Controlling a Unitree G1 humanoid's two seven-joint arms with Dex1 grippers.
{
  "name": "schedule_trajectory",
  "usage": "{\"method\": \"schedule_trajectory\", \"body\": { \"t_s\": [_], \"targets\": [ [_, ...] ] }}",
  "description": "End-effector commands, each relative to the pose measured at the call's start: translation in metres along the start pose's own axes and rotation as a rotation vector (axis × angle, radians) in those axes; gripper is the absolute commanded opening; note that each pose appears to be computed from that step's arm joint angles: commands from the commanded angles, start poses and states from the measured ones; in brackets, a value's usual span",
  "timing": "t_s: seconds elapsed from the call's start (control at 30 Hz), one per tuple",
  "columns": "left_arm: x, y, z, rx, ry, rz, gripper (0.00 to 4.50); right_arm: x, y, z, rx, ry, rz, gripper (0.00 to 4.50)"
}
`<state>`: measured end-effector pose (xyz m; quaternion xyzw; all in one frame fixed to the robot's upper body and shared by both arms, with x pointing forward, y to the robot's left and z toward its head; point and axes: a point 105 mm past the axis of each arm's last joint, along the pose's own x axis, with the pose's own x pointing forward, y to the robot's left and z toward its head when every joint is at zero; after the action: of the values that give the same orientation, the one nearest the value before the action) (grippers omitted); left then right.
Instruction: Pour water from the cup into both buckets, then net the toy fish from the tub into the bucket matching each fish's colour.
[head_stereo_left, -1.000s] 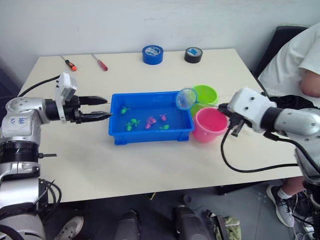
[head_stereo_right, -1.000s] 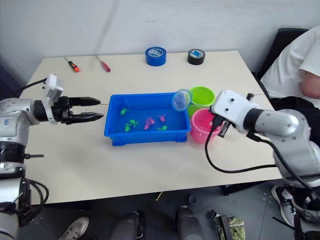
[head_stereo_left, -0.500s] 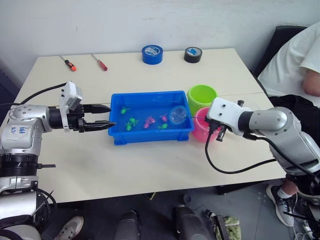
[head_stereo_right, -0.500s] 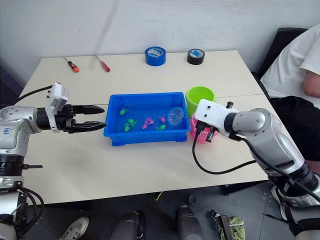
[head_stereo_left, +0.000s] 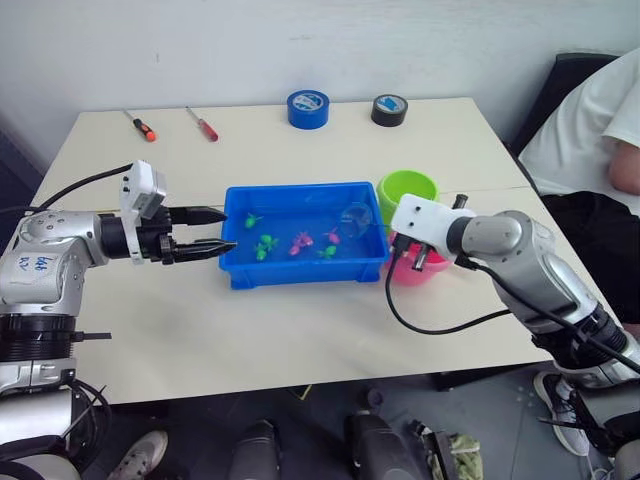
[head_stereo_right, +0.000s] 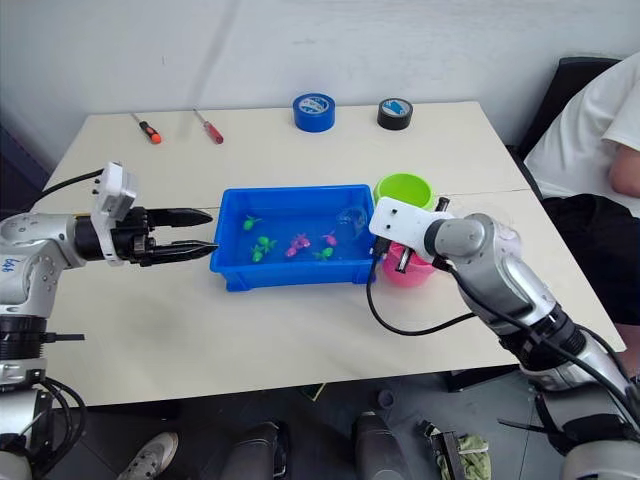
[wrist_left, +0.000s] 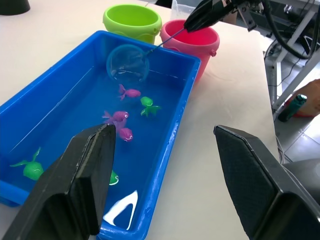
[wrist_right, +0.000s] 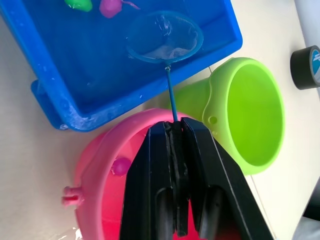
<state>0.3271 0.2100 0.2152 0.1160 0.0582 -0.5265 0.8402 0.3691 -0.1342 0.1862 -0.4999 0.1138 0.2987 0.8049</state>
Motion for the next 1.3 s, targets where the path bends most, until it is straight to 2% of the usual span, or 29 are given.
{"method": "schedule_trajectory", "body": {
  "t_s": [0.03,0.6,1.03,1.3],
  "targets": [
    [-0.004,-0.004,0.012,0.034,-0.025,0.007,3.46,-0.001,-0.008,-0.002,-0.028,0.019,-0.037,0.0],
    [-0.006,-0.009,0.013,0.019,-0.026,0.025,3.46,0.002,0.007,0.005,0.003,-0.015,0.043,0.0],
    [-0.003,-0.008,0.014,0.017,-0.029,0.022,3.46,-0.009,-0.001,0.019,0.173,-0.072,0.047,0.0],
    [-0.001,-0.006,0.016,0.019,-0.033,0.016,3.46,-0.03,-0.013,0.032,0.33,-0.136,0.066,0.0]
  ]
}}
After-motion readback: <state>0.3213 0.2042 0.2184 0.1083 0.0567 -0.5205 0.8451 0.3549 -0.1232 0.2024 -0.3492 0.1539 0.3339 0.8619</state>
